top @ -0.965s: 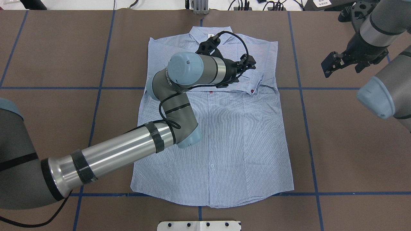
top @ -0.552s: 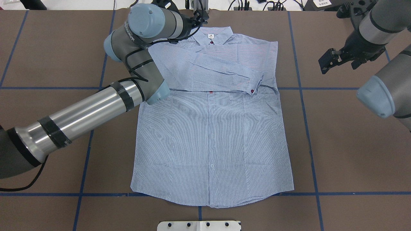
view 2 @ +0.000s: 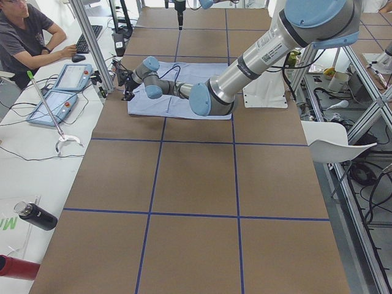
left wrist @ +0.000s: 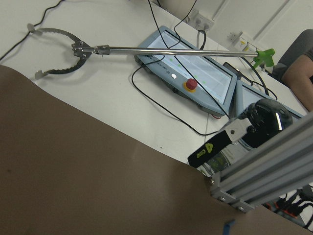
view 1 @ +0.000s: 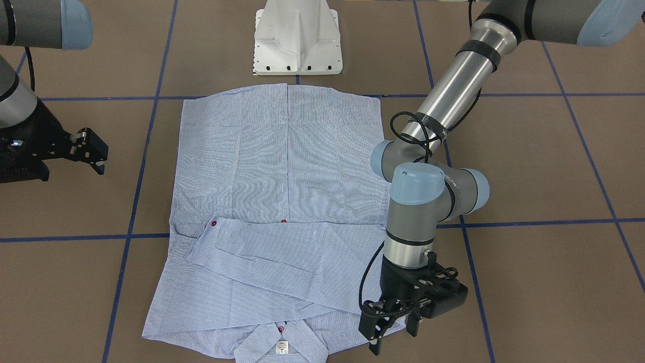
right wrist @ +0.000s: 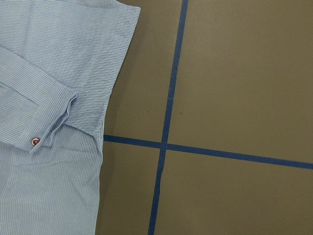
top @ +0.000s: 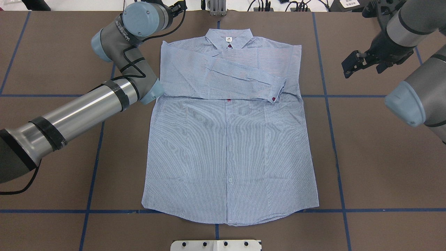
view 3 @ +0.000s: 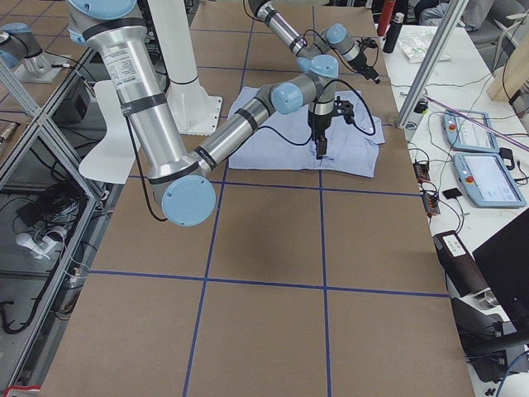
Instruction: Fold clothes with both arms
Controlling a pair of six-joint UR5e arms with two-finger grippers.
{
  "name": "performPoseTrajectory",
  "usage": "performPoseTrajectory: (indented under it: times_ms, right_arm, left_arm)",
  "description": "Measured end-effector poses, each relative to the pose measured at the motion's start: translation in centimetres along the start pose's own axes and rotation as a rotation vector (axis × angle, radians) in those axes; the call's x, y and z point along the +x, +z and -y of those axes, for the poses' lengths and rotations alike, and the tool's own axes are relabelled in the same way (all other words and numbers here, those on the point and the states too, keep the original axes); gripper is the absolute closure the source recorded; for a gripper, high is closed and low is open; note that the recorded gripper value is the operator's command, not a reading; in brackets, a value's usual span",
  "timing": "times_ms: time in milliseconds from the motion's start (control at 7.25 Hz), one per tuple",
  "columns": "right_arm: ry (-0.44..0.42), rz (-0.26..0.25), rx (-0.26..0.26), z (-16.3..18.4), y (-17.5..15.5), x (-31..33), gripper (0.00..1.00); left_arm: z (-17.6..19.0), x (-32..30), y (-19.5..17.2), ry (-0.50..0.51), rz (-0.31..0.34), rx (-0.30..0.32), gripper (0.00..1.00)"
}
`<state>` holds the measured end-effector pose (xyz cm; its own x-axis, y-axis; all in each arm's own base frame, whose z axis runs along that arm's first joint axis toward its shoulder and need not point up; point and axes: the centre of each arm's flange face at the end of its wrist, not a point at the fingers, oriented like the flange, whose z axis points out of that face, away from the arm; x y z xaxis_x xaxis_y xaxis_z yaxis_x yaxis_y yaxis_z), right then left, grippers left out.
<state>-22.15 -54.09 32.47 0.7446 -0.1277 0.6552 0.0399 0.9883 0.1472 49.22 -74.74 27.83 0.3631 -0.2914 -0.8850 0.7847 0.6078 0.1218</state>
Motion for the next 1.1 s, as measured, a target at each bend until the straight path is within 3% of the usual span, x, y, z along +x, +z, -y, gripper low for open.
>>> performPoseTrajectory:
  times_ms: [276, 689, 965, 1103]
  right_arm:
    - [0.013, 0.009, -0.006, 0.0, 0.1, -0.1, 0.0]
    - [0.02, 0.008, -0.011, 0.3, 0.9, 0.2, 0.0]
    - [0.02, 0.01, -0.01, 0.5, 1.1, 0.3, 0.0]
    - [0.019, 0.011, -0.009, 0.5, 1.1, 0.3, 0.0]
  left_arm:
    - [-1.7, -3.1, 1.6, 0.042, 0.051, 0.002, 0.09]
    - [-7.1, -3.8, 2.0, 0.086, 0.062, -0.043, 0.2]
    - [-7.3, -4.4, 2.2, 0.114, 0.071, -0.045, 0.25]
    - [-6.6, -4.7, 2.3, 0.12, 0.075, -0.038, 0.34]
